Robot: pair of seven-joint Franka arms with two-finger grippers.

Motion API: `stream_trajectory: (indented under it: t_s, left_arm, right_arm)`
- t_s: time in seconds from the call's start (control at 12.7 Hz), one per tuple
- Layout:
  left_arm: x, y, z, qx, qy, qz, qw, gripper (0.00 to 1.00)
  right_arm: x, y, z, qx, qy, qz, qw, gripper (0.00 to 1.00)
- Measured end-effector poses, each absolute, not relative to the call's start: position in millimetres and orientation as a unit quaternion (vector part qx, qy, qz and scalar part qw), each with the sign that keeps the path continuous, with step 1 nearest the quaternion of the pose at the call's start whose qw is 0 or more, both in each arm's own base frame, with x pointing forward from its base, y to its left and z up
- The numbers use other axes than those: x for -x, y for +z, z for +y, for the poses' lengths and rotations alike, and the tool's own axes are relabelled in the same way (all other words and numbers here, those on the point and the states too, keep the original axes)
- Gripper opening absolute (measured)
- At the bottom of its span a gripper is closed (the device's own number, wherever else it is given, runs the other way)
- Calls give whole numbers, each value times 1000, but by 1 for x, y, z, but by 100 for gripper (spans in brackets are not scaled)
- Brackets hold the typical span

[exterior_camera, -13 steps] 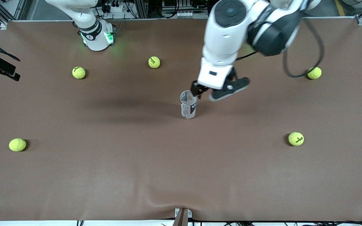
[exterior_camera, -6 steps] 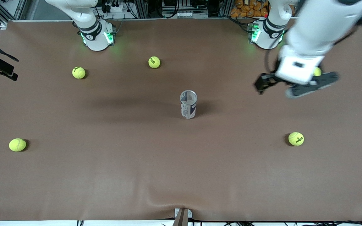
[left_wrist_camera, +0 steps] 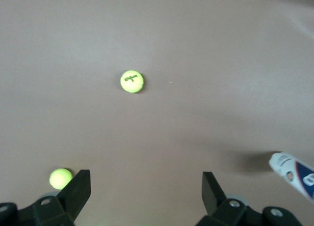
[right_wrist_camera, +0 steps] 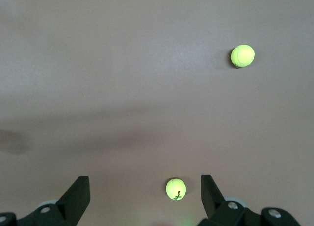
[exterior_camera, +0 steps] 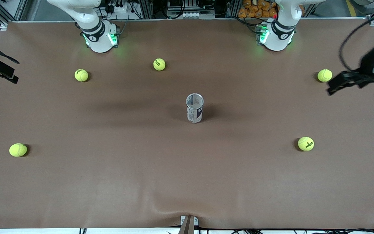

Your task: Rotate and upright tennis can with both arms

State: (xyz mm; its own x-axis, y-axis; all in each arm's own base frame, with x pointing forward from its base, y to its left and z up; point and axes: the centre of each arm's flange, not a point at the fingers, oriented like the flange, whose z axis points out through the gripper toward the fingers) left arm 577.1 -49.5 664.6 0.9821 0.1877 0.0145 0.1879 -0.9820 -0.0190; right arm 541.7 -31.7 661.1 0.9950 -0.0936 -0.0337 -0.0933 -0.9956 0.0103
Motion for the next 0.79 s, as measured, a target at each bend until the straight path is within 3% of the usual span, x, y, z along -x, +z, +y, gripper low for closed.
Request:
stream_trajectory:
  t_s: [0.79]
  left_arm:
    - [-578, 656, -28, 997, 5, -76, 10, 100]
  right_arm:
    - [-542, 661, -32, -999, -17, -47, 4, 100]
